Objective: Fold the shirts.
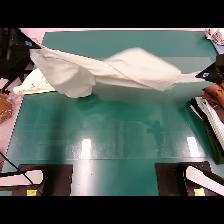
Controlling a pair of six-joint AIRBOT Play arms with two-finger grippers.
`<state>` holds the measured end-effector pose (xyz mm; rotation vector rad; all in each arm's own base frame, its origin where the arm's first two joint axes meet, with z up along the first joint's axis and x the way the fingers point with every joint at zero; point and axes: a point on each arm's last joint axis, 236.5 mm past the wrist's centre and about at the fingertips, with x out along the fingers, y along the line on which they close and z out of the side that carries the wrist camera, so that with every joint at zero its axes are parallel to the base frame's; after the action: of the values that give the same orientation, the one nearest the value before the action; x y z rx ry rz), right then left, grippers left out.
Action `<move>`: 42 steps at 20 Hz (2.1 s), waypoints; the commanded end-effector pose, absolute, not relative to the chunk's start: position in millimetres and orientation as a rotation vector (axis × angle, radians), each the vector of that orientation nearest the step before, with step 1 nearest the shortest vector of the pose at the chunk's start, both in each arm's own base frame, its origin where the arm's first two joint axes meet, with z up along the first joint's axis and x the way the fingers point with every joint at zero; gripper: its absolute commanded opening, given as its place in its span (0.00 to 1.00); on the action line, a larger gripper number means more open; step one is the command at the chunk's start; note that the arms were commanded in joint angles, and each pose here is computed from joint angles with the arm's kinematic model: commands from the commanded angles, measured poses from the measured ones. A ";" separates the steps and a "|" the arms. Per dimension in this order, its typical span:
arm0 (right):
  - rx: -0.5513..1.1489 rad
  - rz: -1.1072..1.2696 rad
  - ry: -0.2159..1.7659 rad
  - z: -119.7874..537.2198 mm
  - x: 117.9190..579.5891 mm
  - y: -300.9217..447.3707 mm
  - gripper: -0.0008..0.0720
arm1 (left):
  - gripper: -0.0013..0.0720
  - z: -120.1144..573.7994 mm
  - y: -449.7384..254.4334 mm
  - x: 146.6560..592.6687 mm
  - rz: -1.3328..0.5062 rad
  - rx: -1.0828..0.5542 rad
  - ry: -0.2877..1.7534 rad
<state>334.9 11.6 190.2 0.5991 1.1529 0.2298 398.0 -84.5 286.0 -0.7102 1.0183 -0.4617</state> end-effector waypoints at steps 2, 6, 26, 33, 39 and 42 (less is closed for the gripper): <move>0.455 0.131 1.259 196.4 301.0 3.6 0.03 | 0.05 292.0 -79.4 380.5 -0.432 -0.702 1.055; 0.387 0.188 1.223 212.2 286.7 22.6 0.03 | 0.05 298.0 -83.5 354.8 -0.459 -0.663 1.088; 0.094 0.131 0.234 435.8 288.4 18.5 0.03 | 0.06 464.1 -63.7 322.4 -0.343 -0.332 0.278; -0.032 0.251 0.271 406.6 235.2 54.6 0.03 | 0.06 459.9 -93.8 251.3 -0.427 -0.247 0.337; -0.201 0.246 -0.253 536.0 89.4 75.7 0.03 | 0.05 509.5 -136.1 74.8 -0.464 -0.095 0.008; -0.077 0.097 -0.294 560.0 98.4 37.3 0.03 | 0.05 537.0 -116.4 75.5 -0.381 -0.207 -0.108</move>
<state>115.2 64.9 529.1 -0.1449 -0.1907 0.2134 96.5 -127.1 516.7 -0.1472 0.0086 -0.4435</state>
